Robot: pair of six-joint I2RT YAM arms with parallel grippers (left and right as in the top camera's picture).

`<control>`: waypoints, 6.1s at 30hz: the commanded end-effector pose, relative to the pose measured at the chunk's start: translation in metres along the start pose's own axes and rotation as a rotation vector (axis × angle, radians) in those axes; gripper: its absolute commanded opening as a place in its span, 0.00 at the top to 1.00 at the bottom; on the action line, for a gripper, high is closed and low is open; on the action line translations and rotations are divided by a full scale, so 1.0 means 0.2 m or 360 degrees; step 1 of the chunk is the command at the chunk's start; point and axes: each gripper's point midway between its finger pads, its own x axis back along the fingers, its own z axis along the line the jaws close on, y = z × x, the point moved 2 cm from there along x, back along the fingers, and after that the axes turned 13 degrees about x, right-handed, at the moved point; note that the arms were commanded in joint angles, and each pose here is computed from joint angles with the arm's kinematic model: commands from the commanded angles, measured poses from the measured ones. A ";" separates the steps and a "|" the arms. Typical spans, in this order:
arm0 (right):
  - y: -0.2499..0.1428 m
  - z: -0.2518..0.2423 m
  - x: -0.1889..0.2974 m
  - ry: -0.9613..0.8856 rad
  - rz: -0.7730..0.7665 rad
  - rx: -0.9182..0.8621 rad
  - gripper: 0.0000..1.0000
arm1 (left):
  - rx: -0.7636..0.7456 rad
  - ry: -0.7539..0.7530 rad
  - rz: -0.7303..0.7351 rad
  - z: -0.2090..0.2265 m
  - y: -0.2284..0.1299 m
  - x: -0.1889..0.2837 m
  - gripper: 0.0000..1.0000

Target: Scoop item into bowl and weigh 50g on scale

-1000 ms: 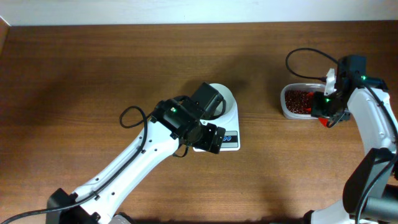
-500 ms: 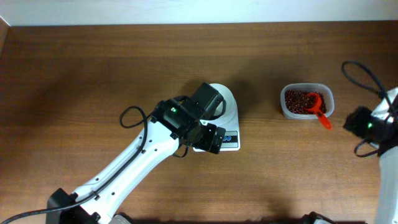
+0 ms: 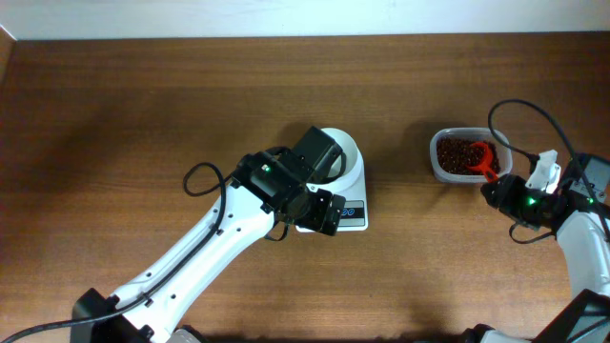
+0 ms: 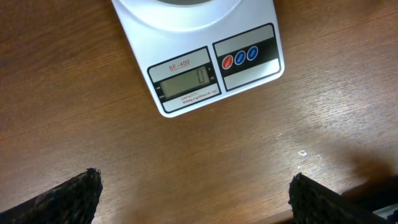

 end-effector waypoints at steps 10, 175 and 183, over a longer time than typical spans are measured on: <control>0.16 0.06 0.00 0.0108 -0.0218 0.0165 0.93 | -0.0017 -0.0022 -0.0011 0.00 -0.01 0.02 0.01; 0.38 0.16 -0.22 -0.0432 0.0629 0.0729 0.74 | -0.0017 -0.0022 -0.0011 0.00 -0.01 0.02 0.01; 0.39 0.16 -0.22 -0.0433 0.0619 0.0731 0.55 | -0.0017 -0.0022 -0.0011 0.00 -0.01 0.02 0.01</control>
